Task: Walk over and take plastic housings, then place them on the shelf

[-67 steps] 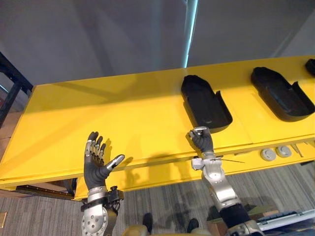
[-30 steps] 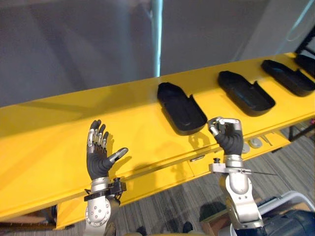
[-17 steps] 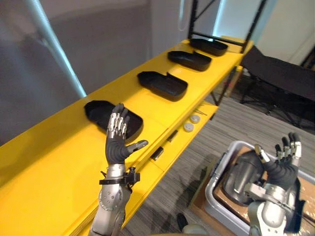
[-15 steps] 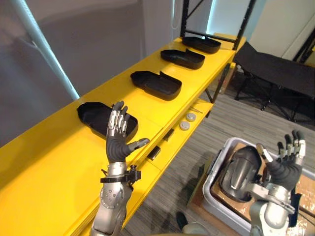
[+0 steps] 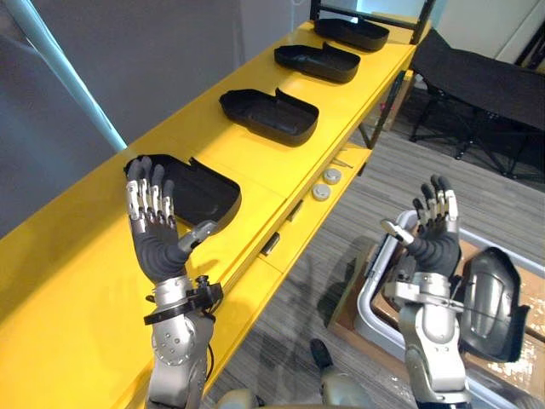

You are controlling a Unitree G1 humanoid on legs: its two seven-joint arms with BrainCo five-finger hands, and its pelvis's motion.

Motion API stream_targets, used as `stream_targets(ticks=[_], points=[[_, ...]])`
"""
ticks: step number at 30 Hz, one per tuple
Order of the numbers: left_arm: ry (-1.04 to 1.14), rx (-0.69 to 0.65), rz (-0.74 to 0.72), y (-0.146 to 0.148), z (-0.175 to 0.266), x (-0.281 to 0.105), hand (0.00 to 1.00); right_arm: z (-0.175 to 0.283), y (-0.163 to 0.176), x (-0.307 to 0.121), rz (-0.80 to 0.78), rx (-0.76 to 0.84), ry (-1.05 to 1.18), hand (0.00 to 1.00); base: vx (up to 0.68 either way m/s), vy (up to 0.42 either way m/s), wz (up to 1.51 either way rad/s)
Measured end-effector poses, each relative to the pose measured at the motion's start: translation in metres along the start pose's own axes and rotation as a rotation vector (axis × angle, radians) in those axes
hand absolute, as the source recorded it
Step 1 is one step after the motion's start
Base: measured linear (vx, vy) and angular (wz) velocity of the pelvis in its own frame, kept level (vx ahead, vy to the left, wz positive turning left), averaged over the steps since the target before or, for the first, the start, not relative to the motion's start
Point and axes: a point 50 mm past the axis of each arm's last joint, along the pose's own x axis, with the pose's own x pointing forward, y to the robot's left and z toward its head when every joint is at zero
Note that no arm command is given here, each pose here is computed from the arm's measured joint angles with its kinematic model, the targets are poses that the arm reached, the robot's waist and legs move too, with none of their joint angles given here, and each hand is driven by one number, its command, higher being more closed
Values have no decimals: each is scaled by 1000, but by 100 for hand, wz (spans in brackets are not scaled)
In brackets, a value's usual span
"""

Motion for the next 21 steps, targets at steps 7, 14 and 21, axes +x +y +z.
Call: stream_targets(ticks=[7, 14, 21], points=[[15, 124, 121, 37, 6, -4, 0, -7, 33, 6, 37, 107, 18, 0, -284, -91, -84], [158, -34, 195, 19, -23, -20, 0, -28, 6, 0, 75, -114, 151, 0, -15, -733, -42], [312, -105, -33, 8, -42, -39, 0, -33, -26, 2, -62, -192, 186, 0, -20, -44, -55]])
